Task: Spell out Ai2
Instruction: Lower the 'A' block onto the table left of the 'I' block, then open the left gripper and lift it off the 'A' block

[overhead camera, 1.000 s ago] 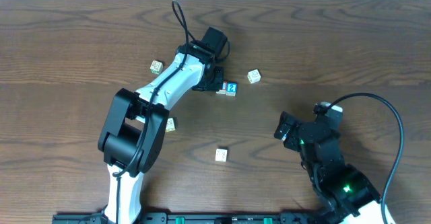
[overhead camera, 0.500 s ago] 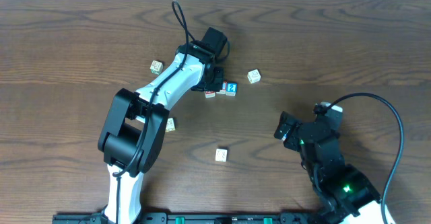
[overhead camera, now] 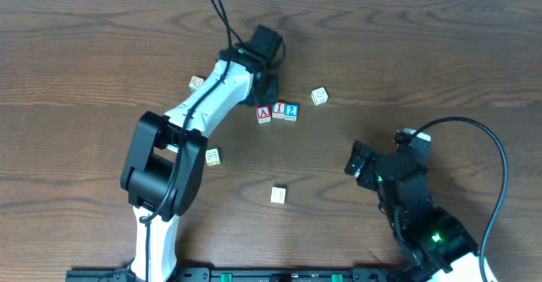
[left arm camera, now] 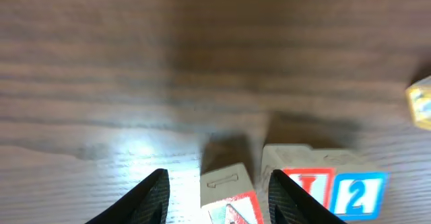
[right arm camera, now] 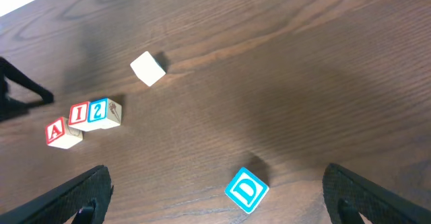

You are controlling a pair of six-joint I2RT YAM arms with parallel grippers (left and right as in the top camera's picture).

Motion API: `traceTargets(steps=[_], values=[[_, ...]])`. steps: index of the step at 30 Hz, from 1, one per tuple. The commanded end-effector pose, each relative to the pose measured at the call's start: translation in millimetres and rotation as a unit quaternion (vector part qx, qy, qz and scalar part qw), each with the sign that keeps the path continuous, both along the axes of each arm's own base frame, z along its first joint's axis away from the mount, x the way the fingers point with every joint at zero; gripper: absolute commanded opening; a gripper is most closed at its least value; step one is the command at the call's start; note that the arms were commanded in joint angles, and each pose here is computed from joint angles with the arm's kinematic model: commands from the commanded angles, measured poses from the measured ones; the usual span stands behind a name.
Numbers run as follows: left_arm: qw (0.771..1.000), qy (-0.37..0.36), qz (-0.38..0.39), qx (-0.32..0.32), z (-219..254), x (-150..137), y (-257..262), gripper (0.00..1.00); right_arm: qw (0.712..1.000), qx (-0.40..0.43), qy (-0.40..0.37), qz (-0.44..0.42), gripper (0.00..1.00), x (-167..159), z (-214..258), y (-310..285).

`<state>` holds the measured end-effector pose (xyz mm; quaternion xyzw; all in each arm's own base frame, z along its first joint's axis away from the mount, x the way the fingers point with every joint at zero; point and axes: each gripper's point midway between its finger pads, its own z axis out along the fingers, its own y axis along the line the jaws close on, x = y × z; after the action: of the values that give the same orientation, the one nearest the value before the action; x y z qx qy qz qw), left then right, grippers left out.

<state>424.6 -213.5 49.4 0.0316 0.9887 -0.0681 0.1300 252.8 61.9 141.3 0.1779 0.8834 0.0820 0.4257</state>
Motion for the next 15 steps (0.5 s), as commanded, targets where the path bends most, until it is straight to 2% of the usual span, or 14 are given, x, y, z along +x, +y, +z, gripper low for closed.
traceTargets(steps=[1, 2, 4, 10, 15], values=[[1.0, -0.023, -0.006, 0.004, 21.2, 15.6, 1.9, 0.43, 1.0, 0.0, -0.001, -0.002, 0.99, -0.7, -0.1, 0.6], [1.0, -0.023, -0.011, 0.006, 26.2, 16.2, 1.7, 0.35, 1.0, 0.0, -0.001, -0.002, 0.99, -0.7, -0.1, 0.6], [1.0, -0.017, -0.014, 0.009, 38.9, 14.0, 2.0, 0.06, 1.0, 0.0, -0.001, -0.002, 0.99, -0.7, -0.1, 0.6], [0.997, 0.05, -0.031, 0.045, 32.2, -24.3, 5.8, 0.06, 1.0, 0.0, -0.001, -0.002, 0.99, -0.7, -0.1, 0.6], [0.994, 0.074, -0.045, 0.06, 14.1, -46.6, -0.1, 0.06, 1.0, 0.0, -0.001, -0.002, 0.99, -0.7, -0.1, 0.6]])
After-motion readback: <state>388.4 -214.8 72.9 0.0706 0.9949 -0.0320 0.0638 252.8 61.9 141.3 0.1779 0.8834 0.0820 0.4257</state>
